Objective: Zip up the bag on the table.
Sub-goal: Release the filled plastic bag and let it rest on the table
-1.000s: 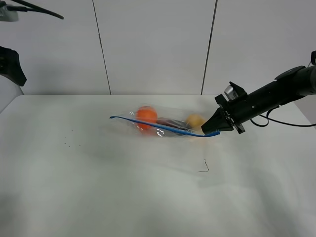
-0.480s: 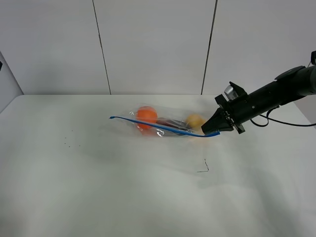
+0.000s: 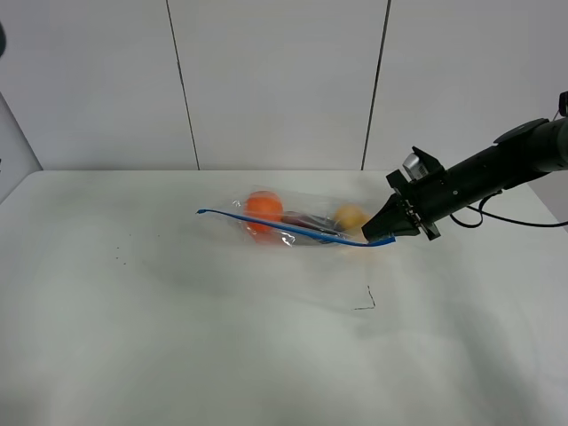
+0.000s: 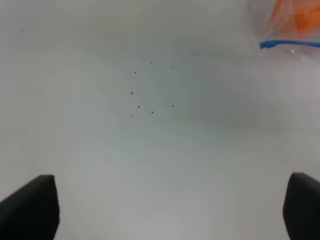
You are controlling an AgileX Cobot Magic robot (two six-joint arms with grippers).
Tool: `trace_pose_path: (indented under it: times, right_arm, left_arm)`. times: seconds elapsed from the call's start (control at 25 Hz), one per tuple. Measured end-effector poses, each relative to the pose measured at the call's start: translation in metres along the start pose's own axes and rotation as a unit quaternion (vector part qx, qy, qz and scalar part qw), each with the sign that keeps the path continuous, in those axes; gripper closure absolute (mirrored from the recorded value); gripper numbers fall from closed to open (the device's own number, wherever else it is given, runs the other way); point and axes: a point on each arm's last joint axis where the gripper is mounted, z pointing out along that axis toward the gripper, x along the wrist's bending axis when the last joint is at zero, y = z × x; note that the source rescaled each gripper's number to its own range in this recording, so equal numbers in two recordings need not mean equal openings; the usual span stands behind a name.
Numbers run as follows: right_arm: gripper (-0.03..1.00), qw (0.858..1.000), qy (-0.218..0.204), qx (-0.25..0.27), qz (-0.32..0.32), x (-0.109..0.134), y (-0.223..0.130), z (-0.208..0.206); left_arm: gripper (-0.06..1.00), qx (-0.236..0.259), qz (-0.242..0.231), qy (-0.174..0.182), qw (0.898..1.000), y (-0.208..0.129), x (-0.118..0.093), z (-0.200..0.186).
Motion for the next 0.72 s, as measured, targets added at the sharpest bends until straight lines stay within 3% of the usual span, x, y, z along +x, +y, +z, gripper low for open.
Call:
trace_pose_path:
  times: [0.52,0.72]
  right_arm:
    - [0.97,1.000,0.000,0.000,-0.002,0.000,0.000,0.000]
    - [0.97,1.000,0.000,0.000,-0.002,0.000,0.000,0.000]
  left_arm:
    - [-0.06,-0.072,-0.011,-0.007,0.997,-0.085,-0.025,-0.039]
    - [-0.06,-0.130,-0.006,0.005,0.992,-0.110,-0.031,-0.057]
